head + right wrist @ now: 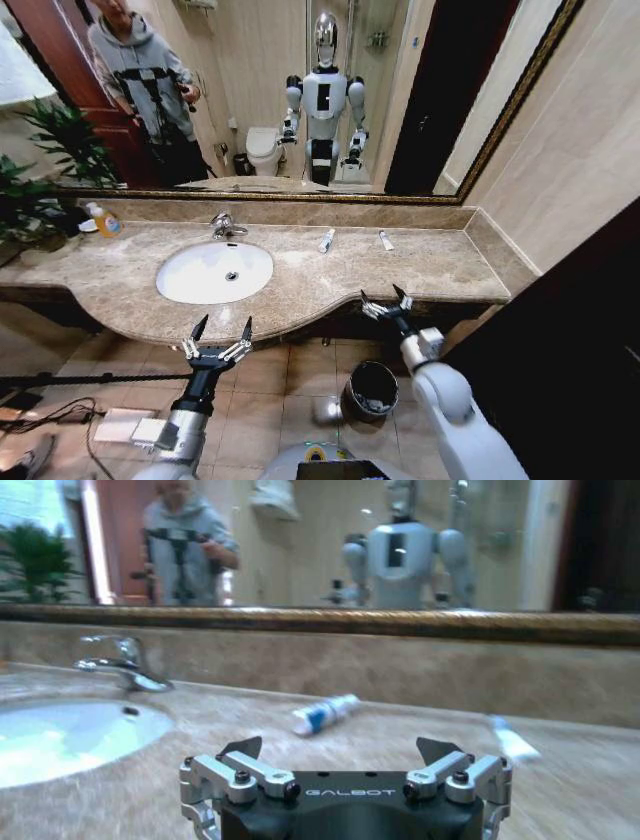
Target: Pick up the trash from the sink and place it in the trash bin.
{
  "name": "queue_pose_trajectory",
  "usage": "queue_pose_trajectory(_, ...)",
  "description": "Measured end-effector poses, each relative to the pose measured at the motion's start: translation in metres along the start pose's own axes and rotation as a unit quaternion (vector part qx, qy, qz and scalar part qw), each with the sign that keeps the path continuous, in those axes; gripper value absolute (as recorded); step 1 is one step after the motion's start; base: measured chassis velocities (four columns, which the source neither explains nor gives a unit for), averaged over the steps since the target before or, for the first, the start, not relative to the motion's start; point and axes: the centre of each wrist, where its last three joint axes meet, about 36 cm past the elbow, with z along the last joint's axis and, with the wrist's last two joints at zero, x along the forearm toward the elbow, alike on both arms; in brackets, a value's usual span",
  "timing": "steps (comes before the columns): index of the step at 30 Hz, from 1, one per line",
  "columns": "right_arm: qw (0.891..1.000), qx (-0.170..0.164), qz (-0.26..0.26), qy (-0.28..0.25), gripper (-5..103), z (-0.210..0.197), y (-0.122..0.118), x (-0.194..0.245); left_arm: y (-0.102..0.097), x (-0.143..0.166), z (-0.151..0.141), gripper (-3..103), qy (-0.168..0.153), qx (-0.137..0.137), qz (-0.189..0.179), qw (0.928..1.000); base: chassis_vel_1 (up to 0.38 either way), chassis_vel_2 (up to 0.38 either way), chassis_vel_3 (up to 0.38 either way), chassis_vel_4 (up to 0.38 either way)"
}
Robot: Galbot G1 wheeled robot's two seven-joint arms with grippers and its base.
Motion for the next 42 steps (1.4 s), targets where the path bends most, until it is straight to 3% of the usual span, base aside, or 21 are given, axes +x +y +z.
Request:
queue_pose_trajectory(7, 0.999, -0.004, -0.026, 0.022, 100, 0.008, 0.023, -0.074, 0.000, 0.000, 0.000, 100, 0.000, 0.000, 0.000, 1.0000, 0.000, 0.000, 0.000, 0.000)
queue_pose_trajectory(10, 0.999, -0.003, -0.001, 0.035, 100, 0.004, 0.043, -0.119, 0.000, 0.000, 0.000, 100, 0.000, 0.000, 0.000, 1.0000, 0.000, 0.000, 0.000, 0.000)
queue_pose_trajectory(15, 0.999, 0.016, 0.021, 0.031, 100, -0.010, 0.058, -0.156, 0.000, 0.000, 0.000, 100, 0.000, 0.000, 0.000, 1.0000, 0.000, 0.000, 0.000, 0.000)
queue_pose_trajectory(25, 0.996, 0.041, 0.059, 0.052, 100, -0.011, 0.068, -0.198, 0.000, 0.000, 0.000, 100, 0.000, 0.000, 0.000, 1.0000, 0.000, 0.000, 0.000, 0.000)
queue_pose_trajectory(35, 0.992, 0.021, 0.083, 0.091, 100, -0.013, 0.106, -0.238, 0.000, 0.000, 0.000, 100, 0.000, 0.000, 0.000, 1.0000, 0.000, 0.000, 0.000, 0.000)
queue_pose_trajectory(42, 0.991, 0.013, 0.104, 0.085, 100, -0.020, 0.123, -0.265, 0.000, 0.000, 0.000, 100, 0.000, 0.000, 0.000, 1.0000, 0.000, 0.000, 0.000, 0.000)
